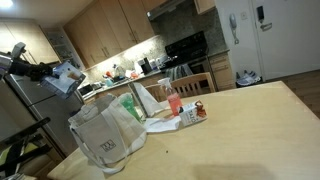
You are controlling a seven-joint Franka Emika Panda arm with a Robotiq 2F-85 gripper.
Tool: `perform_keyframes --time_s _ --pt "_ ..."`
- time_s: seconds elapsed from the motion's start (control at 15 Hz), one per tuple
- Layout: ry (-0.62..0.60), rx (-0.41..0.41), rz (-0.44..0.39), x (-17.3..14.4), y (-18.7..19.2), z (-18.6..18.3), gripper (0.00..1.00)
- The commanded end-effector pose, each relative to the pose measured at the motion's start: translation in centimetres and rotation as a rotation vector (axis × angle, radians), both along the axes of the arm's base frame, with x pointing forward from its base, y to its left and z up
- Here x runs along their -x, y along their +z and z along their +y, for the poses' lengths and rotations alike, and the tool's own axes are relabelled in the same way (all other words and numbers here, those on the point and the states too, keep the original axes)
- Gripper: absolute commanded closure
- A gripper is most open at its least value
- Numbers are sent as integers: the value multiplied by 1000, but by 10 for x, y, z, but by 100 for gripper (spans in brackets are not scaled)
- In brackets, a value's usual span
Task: Pick up the three objects from the table, put them in the carrier bag and move the bag to the center of the table
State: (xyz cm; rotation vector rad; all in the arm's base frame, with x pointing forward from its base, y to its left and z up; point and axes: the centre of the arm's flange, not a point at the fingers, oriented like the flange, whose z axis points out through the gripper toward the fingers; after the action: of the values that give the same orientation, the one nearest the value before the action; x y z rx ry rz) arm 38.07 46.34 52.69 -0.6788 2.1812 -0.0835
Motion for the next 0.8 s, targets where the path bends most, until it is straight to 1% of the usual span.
perform_keyframes --time_s 0.0,0.07,0.27,0.4,0.53,0.73 --pt "-1 0 0 0 0 0 79" --pt "-12 -3 -4 2 0 1 95" --pt "-36 -3 -10 15 -5 2 95" --pt "-64 -13 -18 32 -9 3 95" --pt "-117 -19 -46 54 -13 3 95" --pt "-225 12 -89 86 -19 -5 95"
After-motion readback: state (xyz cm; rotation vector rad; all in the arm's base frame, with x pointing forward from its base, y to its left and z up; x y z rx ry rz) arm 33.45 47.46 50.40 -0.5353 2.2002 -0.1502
